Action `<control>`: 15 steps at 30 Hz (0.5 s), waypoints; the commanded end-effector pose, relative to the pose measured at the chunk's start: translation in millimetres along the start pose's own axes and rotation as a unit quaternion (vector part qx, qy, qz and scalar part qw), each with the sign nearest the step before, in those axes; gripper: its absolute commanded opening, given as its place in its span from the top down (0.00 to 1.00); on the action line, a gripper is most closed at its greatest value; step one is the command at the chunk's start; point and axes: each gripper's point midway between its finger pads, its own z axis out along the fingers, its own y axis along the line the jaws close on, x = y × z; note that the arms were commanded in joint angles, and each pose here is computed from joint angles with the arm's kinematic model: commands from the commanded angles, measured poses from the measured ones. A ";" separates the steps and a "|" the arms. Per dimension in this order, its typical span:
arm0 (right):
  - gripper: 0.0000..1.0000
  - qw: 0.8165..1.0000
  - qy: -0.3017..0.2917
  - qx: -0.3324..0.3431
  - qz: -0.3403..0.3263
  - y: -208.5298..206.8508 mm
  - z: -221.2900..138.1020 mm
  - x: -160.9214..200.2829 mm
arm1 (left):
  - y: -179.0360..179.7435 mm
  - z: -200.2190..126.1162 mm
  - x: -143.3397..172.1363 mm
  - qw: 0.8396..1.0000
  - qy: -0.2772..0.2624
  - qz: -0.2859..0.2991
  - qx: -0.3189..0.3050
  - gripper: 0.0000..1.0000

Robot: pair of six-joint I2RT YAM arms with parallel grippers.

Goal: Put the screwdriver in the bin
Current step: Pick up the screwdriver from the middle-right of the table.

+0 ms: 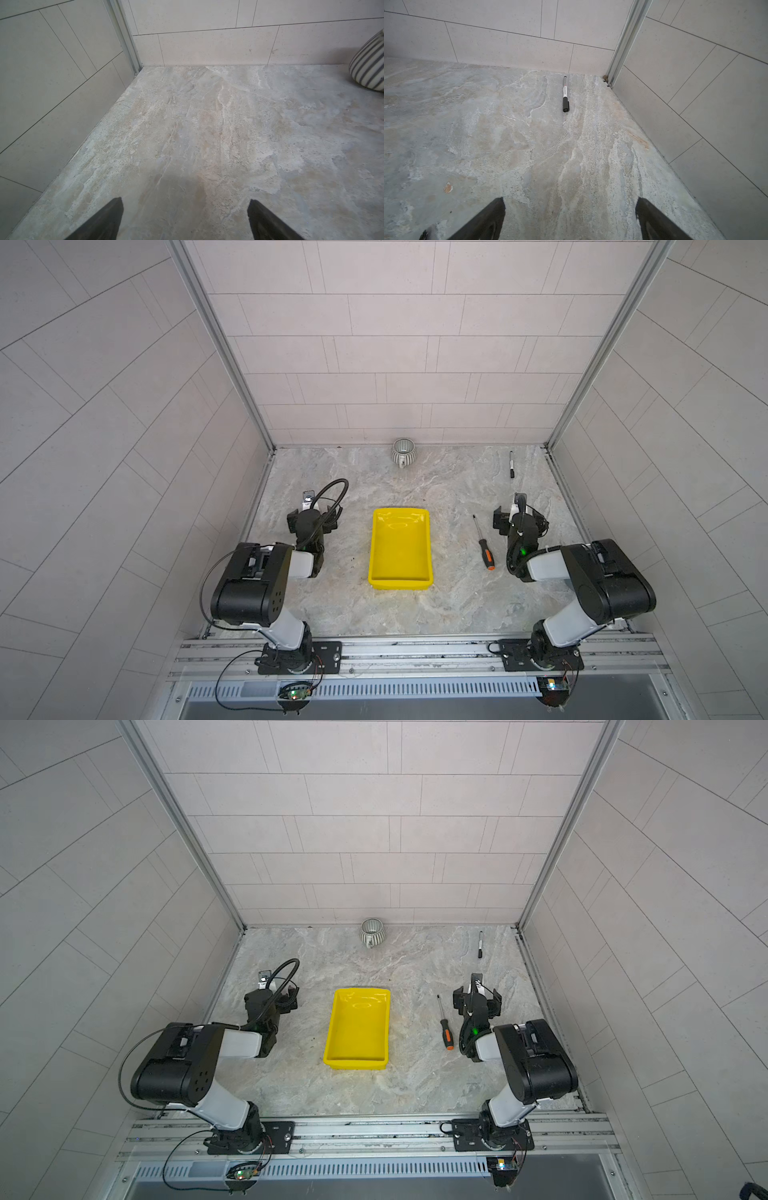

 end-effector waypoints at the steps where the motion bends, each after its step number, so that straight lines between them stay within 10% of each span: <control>1: 0.01 1.000 -0.002 0.001 -0.001 -1.0 0.5 0.5 | 0.8 -1.1 -0.1 1.000 -0.003 -0.006 0.001 0.00; 15: 0.01 1.000 -0.007 0.000 -0.004 -0.5 -1.1 0.3 | 1.4 -1.1 -0.3 1.000 -0.003 -0.006 0.000 0.00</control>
